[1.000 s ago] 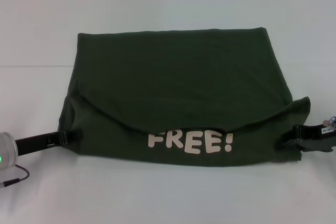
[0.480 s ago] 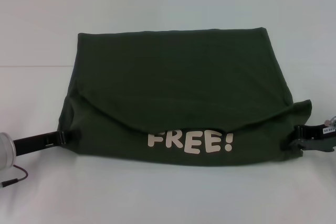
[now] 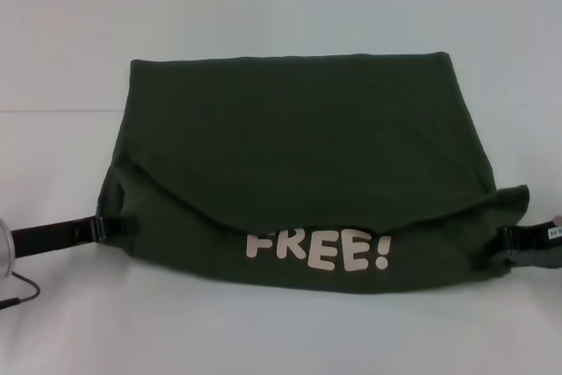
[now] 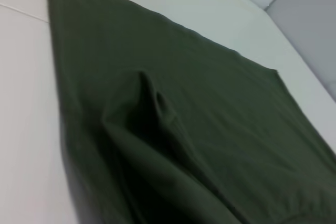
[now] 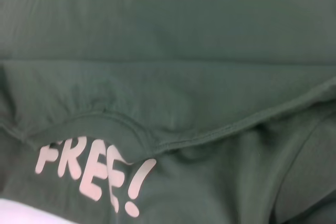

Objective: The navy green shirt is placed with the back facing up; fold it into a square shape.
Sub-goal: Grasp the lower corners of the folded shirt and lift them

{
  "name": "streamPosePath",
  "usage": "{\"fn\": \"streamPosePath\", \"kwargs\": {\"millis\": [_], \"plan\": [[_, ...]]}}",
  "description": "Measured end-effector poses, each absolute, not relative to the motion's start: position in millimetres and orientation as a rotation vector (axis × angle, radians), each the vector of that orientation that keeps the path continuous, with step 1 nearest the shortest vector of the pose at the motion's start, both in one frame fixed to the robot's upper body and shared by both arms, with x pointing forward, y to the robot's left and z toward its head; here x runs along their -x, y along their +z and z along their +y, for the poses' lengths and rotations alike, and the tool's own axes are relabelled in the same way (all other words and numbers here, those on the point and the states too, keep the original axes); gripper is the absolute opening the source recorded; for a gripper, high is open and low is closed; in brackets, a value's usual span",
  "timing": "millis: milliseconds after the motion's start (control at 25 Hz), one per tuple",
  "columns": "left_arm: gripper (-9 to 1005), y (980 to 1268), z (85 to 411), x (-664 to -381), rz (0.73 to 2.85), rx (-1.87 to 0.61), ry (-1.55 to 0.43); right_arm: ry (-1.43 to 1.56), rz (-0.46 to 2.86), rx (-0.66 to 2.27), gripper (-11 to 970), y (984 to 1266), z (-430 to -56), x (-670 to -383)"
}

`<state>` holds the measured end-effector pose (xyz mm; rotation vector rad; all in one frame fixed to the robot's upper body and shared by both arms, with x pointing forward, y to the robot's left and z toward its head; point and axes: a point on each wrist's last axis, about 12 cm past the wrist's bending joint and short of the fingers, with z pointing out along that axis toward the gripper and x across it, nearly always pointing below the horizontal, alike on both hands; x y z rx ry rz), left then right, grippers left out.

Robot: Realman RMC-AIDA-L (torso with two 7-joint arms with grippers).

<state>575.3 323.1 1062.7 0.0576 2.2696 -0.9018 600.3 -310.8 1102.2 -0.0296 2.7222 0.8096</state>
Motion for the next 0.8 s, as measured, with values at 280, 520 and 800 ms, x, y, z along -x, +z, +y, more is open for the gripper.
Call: {"fn": "streamPosePath", "kwargs": {"millis": [280, 520, 800], "plan": [[30, 1071.4, 329.2, -564.5, 2.367, -0.129, -1.006, 0.896, 2.785, 0.177, 45, 1102.5, -306.9, -585.7], [30, 1081.3, 348.1, -542.8, 2.436, -0.126, -1.074, 0.968, 2.813, 0.287, 46, 1097.2, -303.2, -571.5], [30, 1085.6, 365.6, -524.6, 2.486, -0.114, -1.127, 1.034, 2.864, 0.437, 46, 1088.1, -299.0, -552.5]]}}
